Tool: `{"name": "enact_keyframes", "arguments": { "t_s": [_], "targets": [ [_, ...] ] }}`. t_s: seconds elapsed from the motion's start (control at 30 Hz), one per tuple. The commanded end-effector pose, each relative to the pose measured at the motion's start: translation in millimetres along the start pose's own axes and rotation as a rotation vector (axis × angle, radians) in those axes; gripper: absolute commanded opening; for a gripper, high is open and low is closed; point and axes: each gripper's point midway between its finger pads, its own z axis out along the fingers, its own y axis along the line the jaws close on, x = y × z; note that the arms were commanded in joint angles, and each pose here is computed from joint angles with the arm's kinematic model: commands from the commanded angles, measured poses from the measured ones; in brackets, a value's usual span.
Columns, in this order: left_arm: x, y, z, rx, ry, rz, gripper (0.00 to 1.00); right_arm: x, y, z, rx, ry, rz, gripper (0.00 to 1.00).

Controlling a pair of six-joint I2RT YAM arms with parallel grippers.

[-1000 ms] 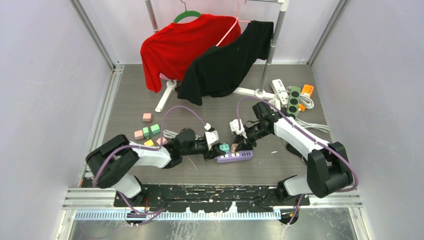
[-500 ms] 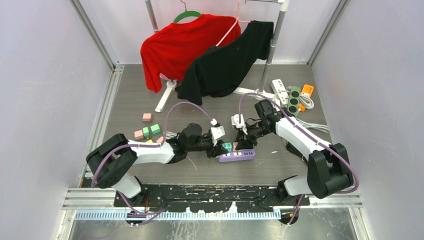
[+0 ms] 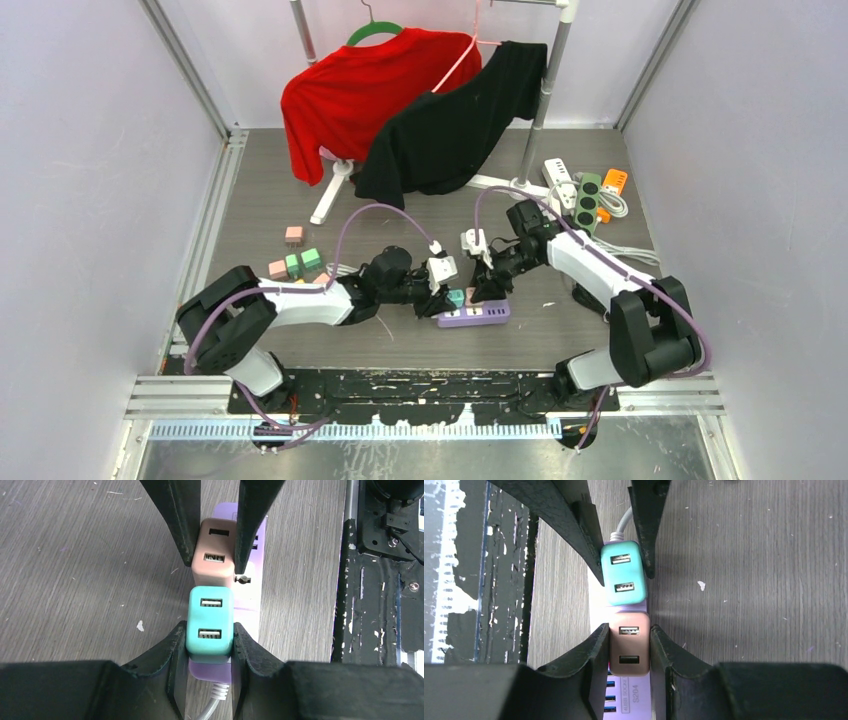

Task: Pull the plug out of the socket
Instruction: Remove the plug from the socket.

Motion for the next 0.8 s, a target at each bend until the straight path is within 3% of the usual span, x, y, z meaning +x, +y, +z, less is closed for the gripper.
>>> {"name": "enact_keyframes", "arguments": {
  "t_s": [0.0, 0.23, 0.47, 0.63, 0.67, 0.77],
  "targets": [
    [6.9, 12.5, -1.8, -0.065, 0.039, 0.020, 0.00, -35.4, 1.1, -18.9, -0.019, -0.146, 0.010, 0.01],
    [7.8, 13.9, 1.4, -0.065, 0.051, 0.014, 0.00, -50.6, 37.7, -2.4, -0.130, -0.171, -0.156, 0.01],
    [8.2, 13.8, 1.3, -0.065, 0.052, 0.011, 0.00, -47.5, 14.8, -27.8, -0.020, -0.139, -0.112, 0.01],
    [5.9, 13.0, 0.6, -0.065, 0.040, 0.008, 0.01, -55.0, 18.2, -53.4, -0.009, -0.212, -0.058, 0.01],
    [4.1, 12.6, -0.3, -0.065, 0.032, 0.009, 0.06, -56.9, 19.3, -54.8, -0.019, -0.224, -0.040, 0.01],
    [-4.3, 14.9, -5.4, -0.092, -0.006, 0.006, 0.40, -63.1, 20.6, -56.7, -0.049, -0.239, 0.001, 0.01]
  ]
}}
